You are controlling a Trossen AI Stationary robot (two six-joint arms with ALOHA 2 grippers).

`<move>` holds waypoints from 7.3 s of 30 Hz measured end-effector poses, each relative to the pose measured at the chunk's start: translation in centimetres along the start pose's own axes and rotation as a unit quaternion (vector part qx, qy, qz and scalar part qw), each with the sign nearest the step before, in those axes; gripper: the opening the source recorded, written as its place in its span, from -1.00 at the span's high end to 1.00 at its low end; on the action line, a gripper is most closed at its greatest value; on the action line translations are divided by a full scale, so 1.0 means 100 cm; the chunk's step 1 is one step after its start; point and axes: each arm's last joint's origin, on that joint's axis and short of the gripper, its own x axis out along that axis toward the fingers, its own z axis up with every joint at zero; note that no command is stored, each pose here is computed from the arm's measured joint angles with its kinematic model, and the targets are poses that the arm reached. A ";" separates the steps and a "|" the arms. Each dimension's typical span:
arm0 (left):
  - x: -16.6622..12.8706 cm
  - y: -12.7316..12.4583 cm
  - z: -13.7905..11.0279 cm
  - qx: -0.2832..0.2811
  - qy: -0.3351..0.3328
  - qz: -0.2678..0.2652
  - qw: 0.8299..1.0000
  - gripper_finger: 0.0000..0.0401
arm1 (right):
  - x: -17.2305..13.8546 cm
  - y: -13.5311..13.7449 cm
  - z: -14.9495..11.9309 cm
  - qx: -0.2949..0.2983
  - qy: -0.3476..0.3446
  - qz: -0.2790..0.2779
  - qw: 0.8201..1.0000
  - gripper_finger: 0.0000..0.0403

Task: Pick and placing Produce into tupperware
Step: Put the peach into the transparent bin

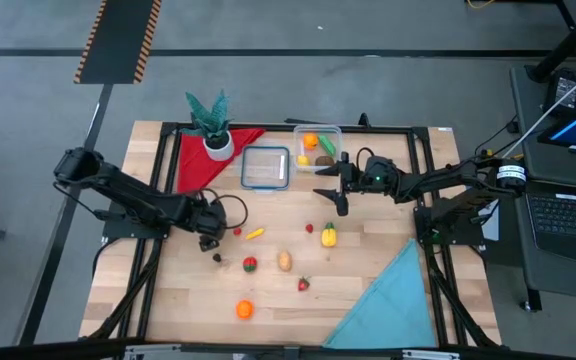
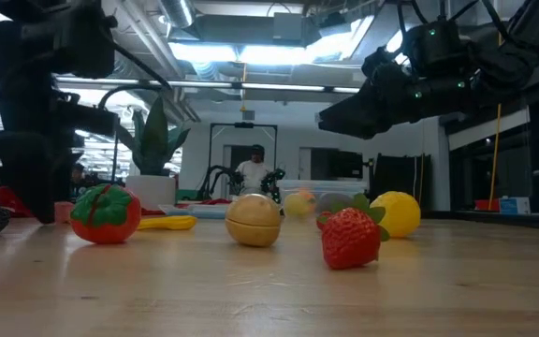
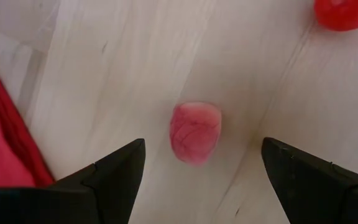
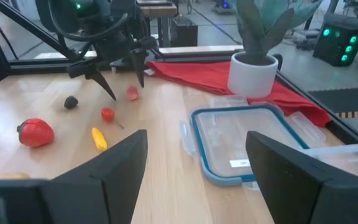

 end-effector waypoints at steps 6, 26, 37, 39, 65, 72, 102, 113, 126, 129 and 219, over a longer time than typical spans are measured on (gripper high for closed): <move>0.005 -0.003 0.001 0.003 0.008 0.005 1.000 -0.56 | 0.000 0.000 0.000 0.000 0.002 0.000 1.000 -0.36; 0.006 -0.006 0.003 -0.015 0.005 -0.021 1.000 0.04 | 0.000 0.000 0.000 0.001 0.002 0.000 1.000 -0.36; 0.006 -0.008 0.005 -0.019 -0.008 -0.030 0.999 0.38 | 0.000 0.000 0.000 0.001 0.002 0.000 1.000 -0.36; 0.006 -0.008 0.006 -0.019 -0.014 -0.030 0.999 0.42 | 0.000 0.000 0.000 0.001 0.002 0.000 1.000 -0.36; 0.003 -0.012 0.015 -0.020 -0.068 -0.047 0.996 0.95 | 0.000 0.000 0.000 -0.002 0.001 0.000 1.000 -0.36; -0.013 -0.005 0.031 -0.027 -0.179 -0.045 0.982 0.95 | 0.000 0.000 0.006 -0.009 -0.033 -0.001 0.999 -0.36; -0.013 0.051 0.138 0.060 -0.560 -0.167 0.809 0.96 | 0.009 0.012 0.029 -0.052 -0.077 0.080 0.992 -0.36; -0.006 0.050 0.143 0.071 -0.581 -0.185 0.789 0.96 | 0.022 0.020 0.044 -0.066 -0.089 0.096 0.989 -0.36; -0.009 0.047 0.143 0.078 -0.591 -0.194 0.779 0.96 | 0.069 0.023 0.053 -0.077 -0.087 0.107 0.987 -0.36; -0.010 0.046 0.143 0.081 -0.591 -0.197 0.778 0.96 | 0.077 0.022 0.052 -0.076 -0.084 0.107 0.988 -0.36; -0.008 0.045 0.142 0.087 -0.580 -0.212 0.782 0.71 | 0.085 0.021 0.050 -0.064 -0.073 0.110 0.989 0.68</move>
